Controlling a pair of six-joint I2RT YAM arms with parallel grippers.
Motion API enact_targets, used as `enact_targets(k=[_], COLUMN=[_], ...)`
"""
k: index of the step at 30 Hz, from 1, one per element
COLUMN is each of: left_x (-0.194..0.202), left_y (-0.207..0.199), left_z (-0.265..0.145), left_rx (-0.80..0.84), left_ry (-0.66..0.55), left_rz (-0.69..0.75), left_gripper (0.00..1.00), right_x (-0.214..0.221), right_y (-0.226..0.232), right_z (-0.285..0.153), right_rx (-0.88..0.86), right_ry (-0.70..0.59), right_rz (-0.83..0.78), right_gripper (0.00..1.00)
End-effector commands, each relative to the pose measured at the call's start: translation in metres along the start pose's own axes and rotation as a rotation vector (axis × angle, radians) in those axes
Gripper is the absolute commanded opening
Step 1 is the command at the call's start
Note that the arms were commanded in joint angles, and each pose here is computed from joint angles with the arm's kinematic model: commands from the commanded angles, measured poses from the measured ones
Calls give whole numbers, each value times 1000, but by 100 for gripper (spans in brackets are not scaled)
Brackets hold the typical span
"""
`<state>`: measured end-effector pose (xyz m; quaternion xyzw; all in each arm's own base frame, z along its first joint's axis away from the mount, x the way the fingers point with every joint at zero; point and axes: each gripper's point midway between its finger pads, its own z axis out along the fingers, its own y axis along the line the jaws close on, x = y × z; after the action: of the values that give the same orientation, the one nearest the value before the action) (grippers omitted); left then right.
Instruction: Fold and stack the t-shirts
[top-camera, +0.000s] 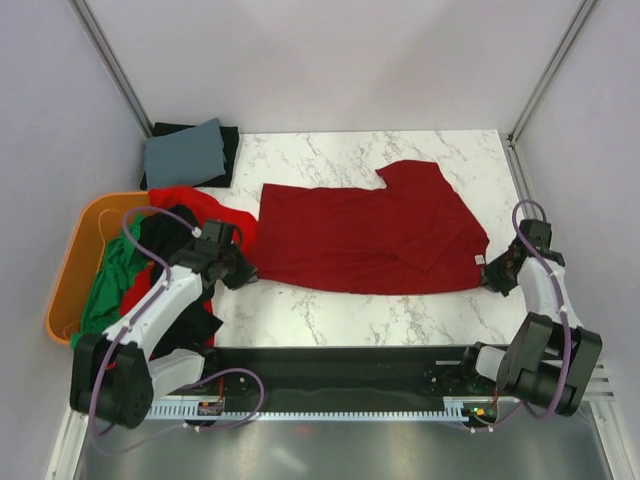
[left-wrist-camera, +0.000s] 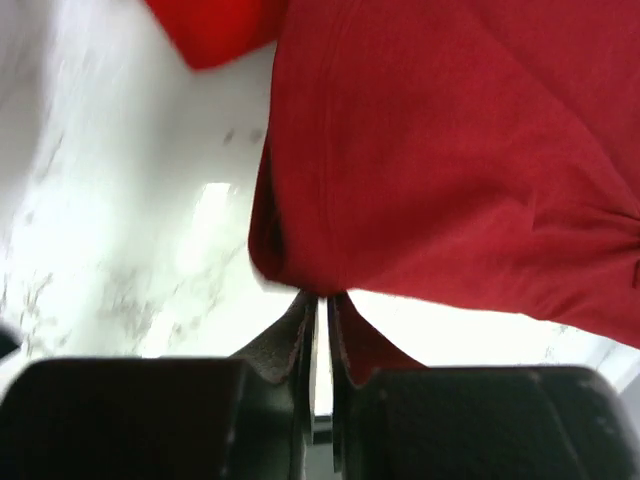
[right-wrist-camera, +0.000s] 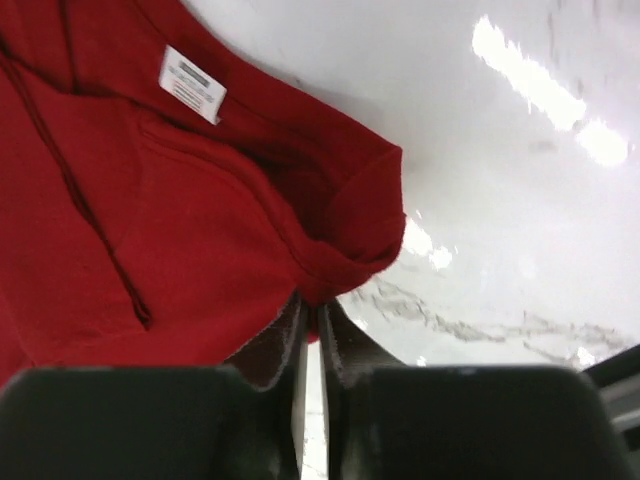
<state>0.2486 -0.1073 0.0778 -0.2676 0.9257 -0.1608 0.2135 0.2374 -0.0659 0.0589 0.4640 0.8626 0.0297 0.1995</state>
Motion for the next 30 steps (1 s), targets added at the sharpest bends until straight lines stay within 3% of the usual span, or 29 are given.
enact_targets(k=[1, 4, 5, 7, 9, 13, 16, 17, 19, 20, 22, 23, 30], left_x=[22, 31, 32, 25, 13, -5, -13, -14, -16, -14, -16, -17, -32], left_y=[5, 2, 0, -5, -8, -21, -24, -23, -25, -24, -25, -25, -21], left_z=[-13, -24, -26, -35, -45, -53, -56, -54, -51, -47, -44, -43, -40], left_rx=[50, 106, 116, 124, 99, 105, 106, 101, 110, 107, 110, 108, 74], left_ry=[21, 9, 7, -12, -39, -70, -92, -93, -93, -78, -75, -80, -123], left_rz=[-87, -78, -67, -29, 4, 165, 231, 237, 266, 277, 313, 324, 424], left_gripper=[14, 38, 43, 52, 54, 54, 53, 52, 53, 69, 87, 96, 97], right_x=[26, 37, 34, 15, -5, -44, -46, -41, -53, -54, -74, -75, -121], right_y=[7, 18, 20, 30, 43, 113, 169, 183, 215, 223, 251, 258, 333], right_z=[-10, -14, -19, -34, -56, -110, -114, -94, -92, -66, -61, -32, 29], right_rx=[-107, -195, -206, -227, -264, -454, -551, -556, -635, -619, -667, -645, -677], right_ry=[67, 94, 80, 18, -67, -213, -187, -114, -114, -68, -94, -55, -70], right_rz=[91, 104, 100, 79, 34, -118, -273, -298, -322, -317, -326, -325, -405], right_gripper=[17, 82, 86, 91, 91, 92, 93, 93, 93, 94, 93, 93, 91])
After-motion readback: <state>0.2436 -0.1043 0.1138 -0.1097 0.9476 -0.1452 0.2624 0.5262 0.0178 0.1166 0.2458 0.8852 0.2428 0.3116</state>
